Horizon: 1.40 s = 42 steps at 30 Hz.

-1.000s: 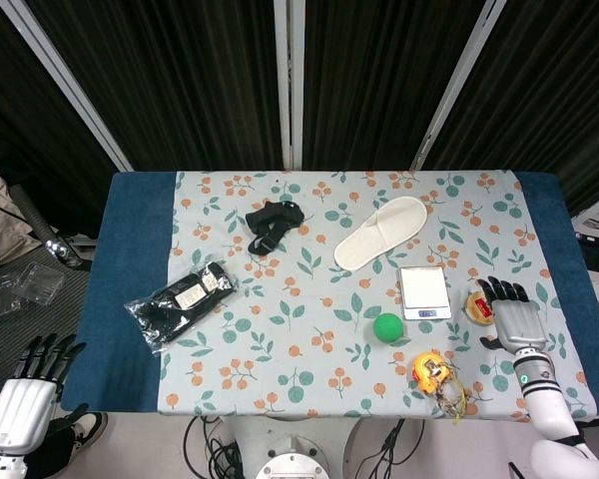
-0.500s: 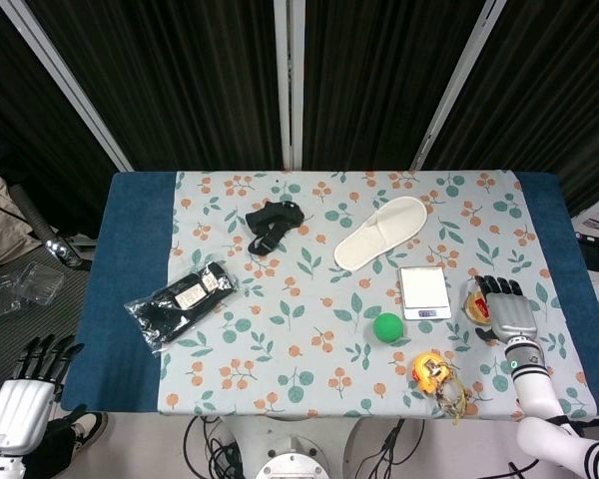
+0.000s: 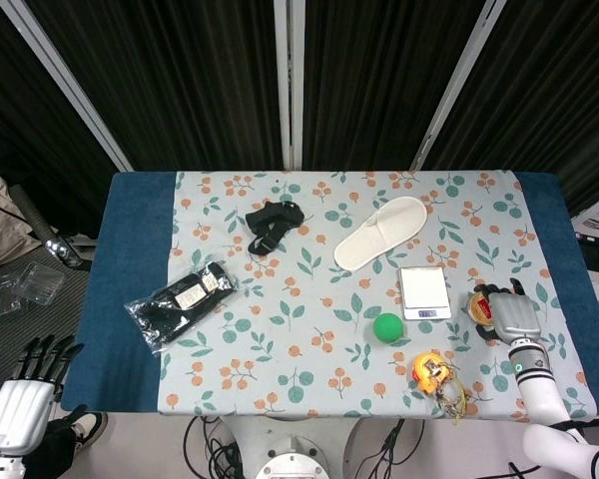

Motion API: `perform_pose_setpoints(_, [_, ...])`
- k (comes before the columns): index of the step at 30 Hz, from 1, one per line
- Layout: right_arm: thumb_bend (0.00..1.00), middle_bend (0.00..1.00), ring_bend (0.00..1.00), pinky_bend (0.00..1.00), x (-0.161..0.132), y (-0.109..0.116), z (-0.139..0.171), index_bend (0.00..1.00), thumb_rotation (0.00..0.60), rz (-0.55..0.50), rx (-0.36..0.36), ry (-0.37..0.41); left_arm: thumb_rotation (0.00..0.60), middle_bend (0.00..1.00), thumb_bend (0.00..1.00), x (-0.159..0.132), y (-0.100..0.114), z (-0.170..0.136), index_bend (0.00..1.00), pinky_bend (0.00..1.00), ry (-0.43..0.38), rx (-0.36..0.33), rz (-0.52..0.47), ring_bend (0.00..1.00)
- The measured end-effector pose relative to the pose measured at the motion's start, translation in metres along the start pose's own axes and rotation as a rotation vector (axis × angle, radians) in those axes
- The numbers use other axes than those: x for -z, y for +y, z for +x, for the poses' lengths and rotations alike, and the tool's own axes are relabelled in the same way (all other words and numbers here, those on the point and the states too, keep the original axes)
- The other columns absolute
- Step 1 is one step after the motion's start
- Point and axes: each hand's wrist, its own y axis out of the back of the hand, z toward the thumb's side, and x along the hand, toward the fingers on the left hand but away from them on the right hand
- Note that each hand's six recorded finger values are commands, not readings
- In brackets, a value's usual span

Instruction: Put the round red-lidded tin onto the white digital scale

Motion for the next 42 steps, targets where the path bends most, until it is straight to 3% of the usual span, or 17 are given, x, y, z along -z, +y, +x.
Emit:
perform_pose_setpoints(6, [0.26, 0.40, 0.34, 0.04, -0.012, 0.027, 0.000, 0.56, 0.600, -0.045, 0.116, 0.048, 0.600, 0.09, 0.10, -0.001, 0.000, 0.001, 0.16, 0.02, -0.001, 0.002, 0.001, 0.00])
perform_pose_setpoints(10, [0.26, 0.40, 0.34, 0.04, -0.037, 0.040, -0.006, 0.56, 0.600, -0.040, 0.171, 0.114, 0.600, 0.09, 0.10, 0.000, 0.000, 0.000, 0.16, 0.02, 0.004, -0.001, 0.001, 0.00])
perform_pose_setpoints(20, [0.22, 0.35, 0.32, 0.04, -0.073, 0.026, -0.023, 0.52, 0.600, -0.034, 0.110, 0.147, 0.600, 0.09, 0.10, 0.006, 0.000, -0.005, 0.16, 0.02, 0.018, 0.000, -0.003, 0.00])
perform_pose_setpoints(23, [0.20, 0.30, 0.24, 0.02, -0.078, 0.021, -0.026, 0.43, 0.600, -0.040, 0.106, 0.151, 0.600, 0.09, 0.10, 0.007, -0.001, -0.004, 0.16, 0.02, 0.020, -0.002, -0.007, 0.00])
perform_pose_setpoints(25, [0.15, 0.25, 0.15, 0.01, -0.080, 0.019, -0.027, 0.29, 0.600, -0.039, 0.107, 0.158, 0.600, 0.09, 0.10, 0.007, -0.001, -0.004, 0.16, 0.02, 0.019, -0.002, -0.008, 0.00])
perform_pose_setpoints(27, [0.08, 0.14, 0.04, 0.00, -0.082, 0.018, -0.027, 0.06, 0.600, -0.039, 0.106, 0.168, 0.600, 0.09, 0.10, 0.008, -0.002, -0.004, 0.16, 0.02, 0.019, -0.001, -0.011, 0.00])
perform_pose_setpoints(28, [0.06, 0.11, 0.02, 0.00, -0.083, 0.018, -0.026, 0.02, 0.600, -0.039, 0.106, 0.176, 0.600, 0.09, 0.10, 0.008, -0.002, -0.004, 0.16, 0.02, 0.019, 0.000, -0.013, 0.00])
perform_pose_setpoints(32, [0.02, 0.02, 0.00, 0.00, -0.085, 0.017, -0.025, 0.00, 0.600, -0.057, 0.093, 0.197, 0.600, 0.09, 0.10, 0.009, -0.001, -0.005, 0.16, 0.02, 0.021, -0.006, -0.019, 0.00])
perform_pose_setpoints(37, [0.00, 0.00, 0.00, 0.00, -0.085, 0.017, -0.022, 0.00, 0.600, -0.068, 0.070, 0.220, 0.600, 0.09, 0.10, 0.008, 0.000, -0.005, 0.16, 0.02, 0.019, -0.007, -0.018, 0.00])
perform_pose_setpoints(42, [0.00, 0.00, 0.00, 0.00, -0.080, 0.026, -0.010, 0.00, 0.600, -0.083, 0.127, 0.235, 0.600, 0.09, 0.10, 0.008, 0.001, -0.007, 0.16, 0.02, 0.023, -0.013, -0.018, 0.00])
